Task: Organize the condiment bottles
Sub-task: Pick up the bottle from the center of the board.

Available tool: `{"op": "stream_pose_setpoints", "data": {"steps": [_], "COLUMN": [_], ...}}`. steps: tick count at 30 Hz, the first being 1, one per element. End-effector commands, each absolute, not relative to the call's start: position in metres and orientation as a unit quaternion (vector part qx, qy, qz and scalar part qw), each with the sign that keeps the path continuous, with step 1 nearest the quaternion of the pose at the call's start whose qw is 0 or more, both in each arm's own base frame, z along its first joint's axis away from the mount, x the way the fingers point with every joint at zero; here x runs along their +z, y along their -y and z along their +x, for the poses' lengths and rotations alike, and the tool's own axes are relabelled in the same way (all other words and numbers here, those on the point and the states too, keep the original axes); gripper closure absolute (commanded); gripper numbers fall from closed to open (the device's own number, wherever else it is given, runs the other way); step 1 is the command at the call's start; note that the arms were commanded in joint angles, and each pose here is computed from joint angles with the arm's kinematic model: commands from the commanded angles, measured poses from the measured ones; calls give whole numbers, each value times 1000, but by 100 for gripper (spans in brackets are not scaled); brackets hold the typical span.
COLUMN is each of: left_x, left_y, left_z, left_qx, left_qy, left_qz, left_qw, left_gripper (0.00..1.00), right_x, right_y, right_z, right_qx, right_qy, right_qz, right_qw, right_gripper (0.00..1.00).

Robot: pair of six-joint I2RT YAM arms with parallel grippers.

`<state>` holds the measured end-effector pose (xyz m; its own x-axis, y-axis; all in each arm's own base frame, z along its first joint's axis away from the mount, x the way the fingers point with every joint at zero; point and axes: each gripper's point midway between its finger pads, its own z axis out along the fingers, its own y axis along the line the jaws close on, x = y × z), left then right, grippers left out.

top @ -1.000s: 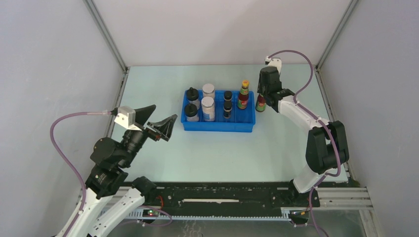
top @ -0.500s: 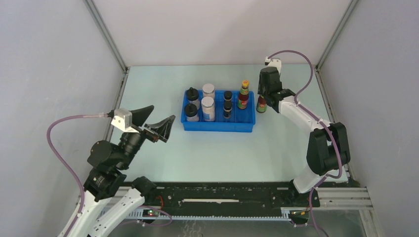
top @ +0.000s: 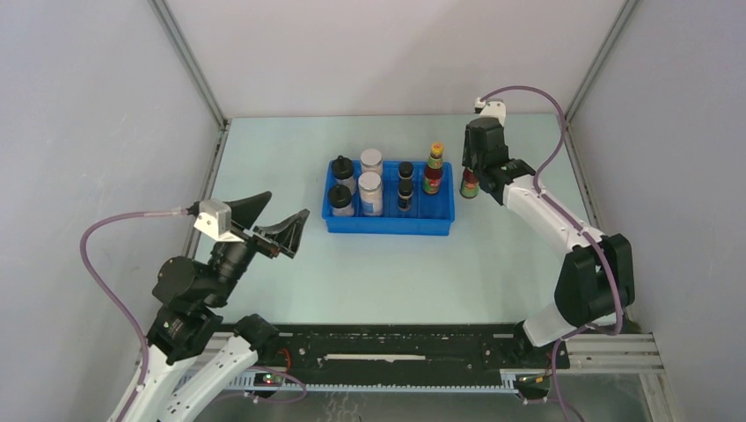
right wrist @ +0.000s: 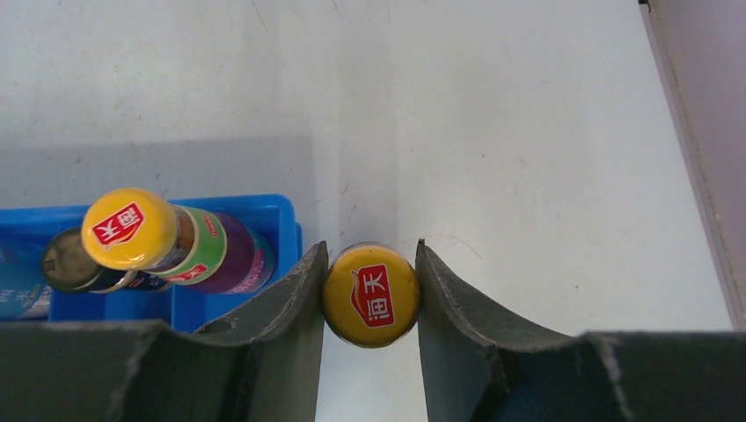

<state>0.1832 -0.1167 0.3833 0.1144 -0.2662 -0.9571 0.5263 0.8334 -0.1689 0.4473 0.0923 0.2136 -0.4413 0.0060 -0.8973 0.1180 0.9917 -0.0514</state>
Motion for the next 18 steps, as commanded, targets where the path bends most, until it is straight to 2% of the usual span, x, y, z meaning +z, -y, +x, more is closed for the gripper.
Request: {"op": "stream_pose_setpoints", "data": {"steps": [1, 18], "left_x": [381, 369], "left_y": [115, 108], "left_z": [182, 174], "left_qx": [-269, -270], "left_qy": [-608, -614], "left_qz": [102, 93], "left_qw": [740, 736], "left_gripper": [0, 0], "right_x": [298, 363], "right_y": [-93, -112], "right_z": [444, 391], "right_qx": [-35, -16], "right_qy": [-788, -763], "right_qz": [60, 40], "right_qw": [612, 645], "right_gripper": [100, 100]}}
